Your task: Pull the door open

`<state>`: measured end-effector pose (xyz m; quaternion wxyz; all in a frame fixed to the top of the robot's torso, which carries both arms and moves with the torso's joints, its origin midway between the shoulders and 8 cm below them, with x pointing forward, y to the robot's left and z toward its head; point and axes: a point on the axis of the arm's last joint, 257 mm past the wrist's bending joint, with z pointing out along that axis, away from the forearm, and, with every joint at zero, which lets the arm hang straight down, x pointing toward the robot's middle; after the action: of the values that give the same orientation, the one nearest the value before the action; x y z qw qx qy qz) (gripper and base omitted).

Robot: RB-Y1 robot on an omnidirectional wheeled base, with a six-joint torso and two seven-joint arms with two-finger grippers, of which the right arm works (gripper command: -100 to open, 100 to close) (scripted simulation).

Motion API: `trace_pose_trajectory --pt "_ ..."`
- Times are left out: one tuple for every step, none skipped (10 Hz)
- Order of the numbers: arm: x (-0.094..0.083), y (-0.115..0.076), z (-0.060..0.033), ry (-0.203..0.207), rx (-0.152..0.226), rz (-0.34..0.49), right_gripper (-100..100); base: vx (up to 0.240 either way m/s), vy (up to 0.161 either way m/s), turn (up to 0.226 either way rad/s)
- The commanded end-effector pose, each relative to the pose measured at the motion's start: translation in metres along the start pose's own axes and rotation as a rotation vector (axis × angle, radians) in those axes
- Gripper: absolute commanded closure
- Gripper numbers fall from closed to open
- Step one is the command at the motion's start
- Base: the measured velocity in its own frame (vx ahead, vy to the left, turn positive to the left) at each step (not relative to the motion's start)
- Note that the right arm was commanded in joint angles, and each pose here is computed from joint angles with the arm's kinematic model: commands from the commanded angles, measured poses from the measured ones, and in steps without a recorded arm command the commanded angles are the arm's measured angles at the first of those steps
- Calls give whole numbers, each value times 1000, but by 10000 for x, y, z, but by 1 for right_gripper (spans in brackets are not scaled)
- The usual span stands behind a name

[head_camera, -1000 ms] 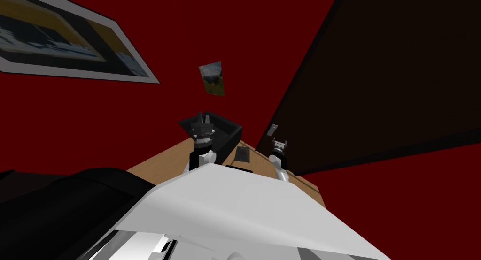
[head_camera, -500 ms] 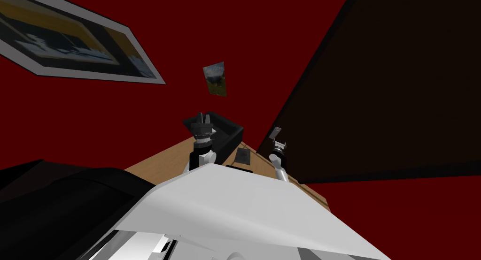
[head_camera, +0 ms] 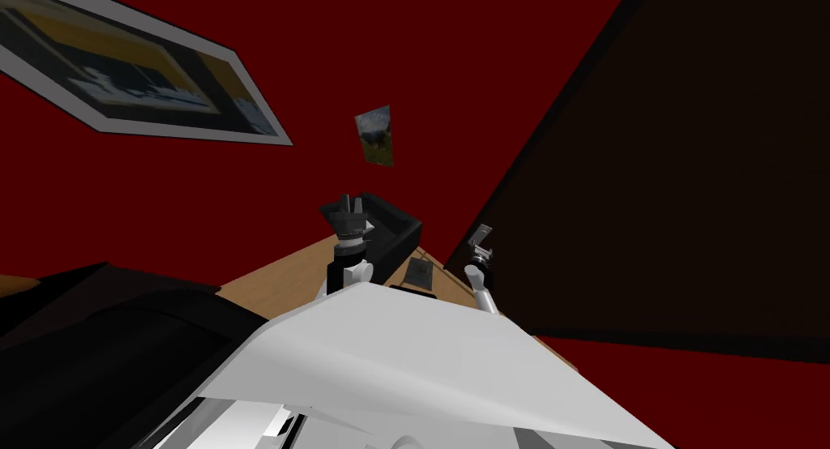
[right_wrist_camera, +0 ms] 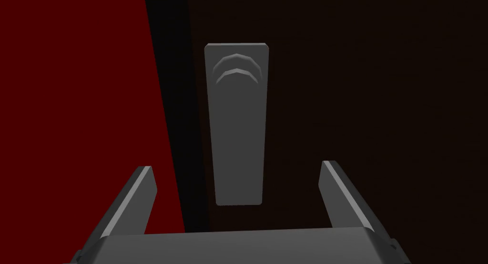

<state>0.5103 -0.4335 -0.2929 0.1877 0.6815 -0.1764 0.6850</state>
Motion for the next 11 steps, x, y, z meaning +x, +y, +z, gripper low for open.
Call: trace_pose_trajectory --pt "0 0 0 0 0 0 -100 46 -26 24" --pt "-38 233 57 -6 -38 1 -100 -4 -39 251" --pt "-59 424 98 -9 -68 -1 -100 -35 -65 408" --pt "-59 424 98 -9 -68 -1 -100 -29 -61 89" --pt "-68 533 119 -11 -86 -3 -100 -13 -45 56" --pt "-84 772 161 -13 -124 -4 -100 -22 -60 314" --pt "-90 897 180 -14 -144 -5 -100 -19 -74 278" --pt "-93 1023 197 -15 -165 -5 -100 -4 -72 233" --pt "-95 1150 213 -15 -186 -5 -100 12 -62 193" --pt "-93 1394 237 -15 -226 -4 -100 25 -60 319" --pt "-90 1510 245 -15 -245 -3 -100 32 -71 273"
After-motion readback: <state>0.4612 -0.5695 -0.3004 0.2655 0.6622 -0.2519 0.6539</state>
